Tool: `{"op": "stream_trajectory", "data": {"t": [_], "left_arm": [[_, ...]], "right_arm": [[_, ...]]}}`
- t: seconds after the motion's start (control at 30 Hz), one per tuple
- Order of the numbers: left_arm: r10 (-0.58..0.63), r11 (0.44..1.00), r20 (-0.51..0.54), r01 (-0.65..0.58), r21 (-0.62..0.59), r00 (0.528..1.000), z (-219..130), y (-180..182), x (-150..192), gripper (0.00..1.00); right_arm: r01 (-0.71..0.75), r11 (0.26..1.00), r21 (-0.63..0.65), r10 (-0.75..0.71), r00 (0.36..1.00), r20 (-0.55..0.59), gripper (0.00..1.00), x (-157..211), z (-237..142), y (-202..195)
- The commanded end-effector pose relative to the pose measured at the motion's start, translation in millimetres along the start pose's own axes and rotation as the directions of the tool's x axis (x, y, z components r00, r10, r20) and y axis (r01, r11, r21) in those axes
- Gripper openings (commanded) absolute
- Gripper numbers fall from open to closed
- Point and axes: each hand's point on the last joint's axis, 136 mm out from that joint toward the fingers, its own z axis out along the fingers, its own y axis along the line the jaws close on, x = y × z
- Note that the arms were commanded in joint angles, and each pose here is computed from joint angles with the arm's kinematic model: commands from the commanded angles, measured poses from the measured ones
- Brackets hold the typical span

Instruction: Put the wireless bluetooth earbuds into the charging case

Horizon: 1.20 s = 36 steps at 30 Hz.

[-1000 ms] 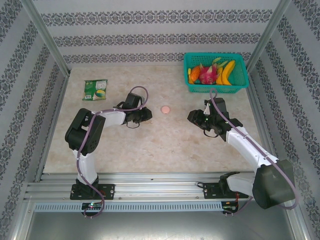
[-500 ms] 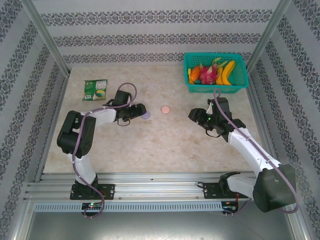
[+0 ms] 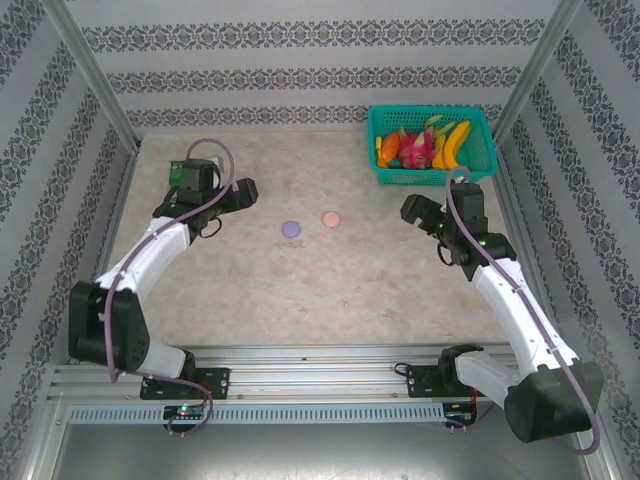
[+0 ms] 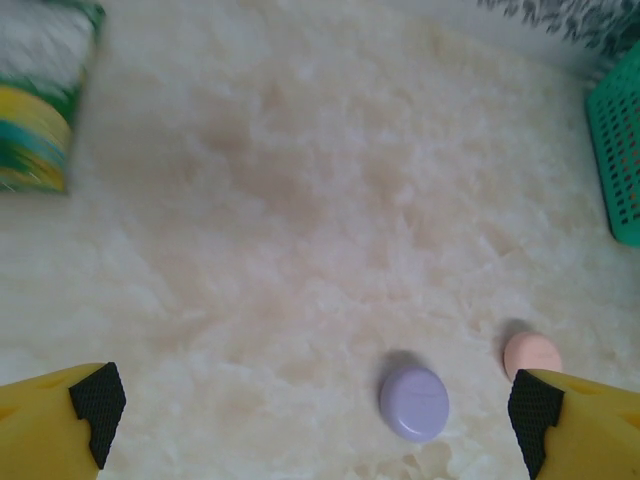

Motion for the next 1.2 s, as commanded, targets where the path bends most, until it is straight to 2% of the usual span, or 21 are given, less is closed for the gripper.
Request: {"op": "stream_trajectory", "data": {"t": [0.0, 0.07, 0.13, 0.3, 0.57, 0.67, 0.73, 0.8, 0.9, 0.93, 1.03, 1.1, 1.17], "left_arm": [[0.159, 0.985, 0.151, -0.146, -0.091, 0.976, -18.7, 18.1, -12.9, 1.0], [0.216, 0.975, 0.225, -0.196, -0.108, 0.95, -28.5, 21.0, -14.0, 1.0], [0.258, 0.963, 0.253, -0.228, -0.143, 0.932, -34.7, 27.5, -11.5, 1.0], [0.339, 0.929, 0.288, -0.272, -0.249, 0.896, -36.1, 47.2, -4.7, 1.0], [0.398, 0.895, 0.331, -0.282, -0.347, 0.856, -20.8, 75.7, 17.9, 1.0], [0.403, 0.89, 0.316, -0.287, -0.356, 0.859, -12.5, 84.8, 32.9, 1.0], [0.401, 0.89, 0.303, -0.29, -0.351, 0.864, -3.3, 92.4, 45.6, 1.0], [0.388, 0.898, 0.297, -0.285, -0.335, 0.872, 6.9, 98.6, 58.3, 1.0], [0.381, 0.906, 0.296, -0.291, -0.307, 0.876, 18.6, 101.9, 63.8, 1.0], [0.38, 0.909, 0.282, -0.299, -0.29, 0.881, 22.8, 101.7, 65.4, 1.0], [0.359, 0.923, 0.275, -0.296, -0.245, 0.892, 31.3, 104.1, 69.8, 1.0], [0.361, 0.927, 0.286, -0.309, -0.212, 0.888, 38.5, 103.0, 74.7, 1.0], [0.34, 0.934, 0.245, -0.296, -0.2, 0.908, 41.6, 107.2, 74.9, 1.0]], "right_arm": [[0.053, 0.945, 0.321, -0.138, 0.959, 0.249, 0.98, -39.0, -13.8, -58.7], [0.076, 0.927, 0.366, -0.211, 0.915, 0.345, 0.98, -47.6, -12.2, -68.0], [0.115, 0.913, 0.391, -0.281, 0.873, 0.399, 0.98, -48.9, -5.6, -72.7], [0.24, 0.878, 0.414, -0.39, 0.861, 0.327, 0.98, -28.0, 28.4, -81.0], [0.311, 0.881, 0.356, -0.431, 0.837, 0.336, 0.98, -2.5, 65.4, -82.1], [0.325, 0.885, 0.333, -0.44, 0.817, 0.372, 0.98, 1.1, 73.1, -79.3], [0.344, 0.902, 0.262, -0.427, 0.802, 0.417, 0.98, -3.0, 74.1, -65.5], [0.402, 0.893, 0.201, -0.449, 0.781, 0.433, 0.98, 18.5, 82.8, -63.5], [0.427, 0.889, 0.165, -0.446, 0.731, 0.516, 0.98, 25.8, 88.5, -58.6], [0.426, 0.889, 0.168, -0.448, 0.733, 0.511, 0.98, 24.8, 89.1, -58.5], [0.435, 0.891, 0.128, -0.448, 0.798, 0.404, 0.98, 26.2, 103.3, -60.5], [0.375, 0.919, 0.123, -0.391, 0.823, 0.412, 0.98, 15.6, 110.5, -70.0], [0.355, 0.928, 0.112, -0.37, 0.852, 0.371, 0.98, 13.6, 112.6, -74.4]]}}
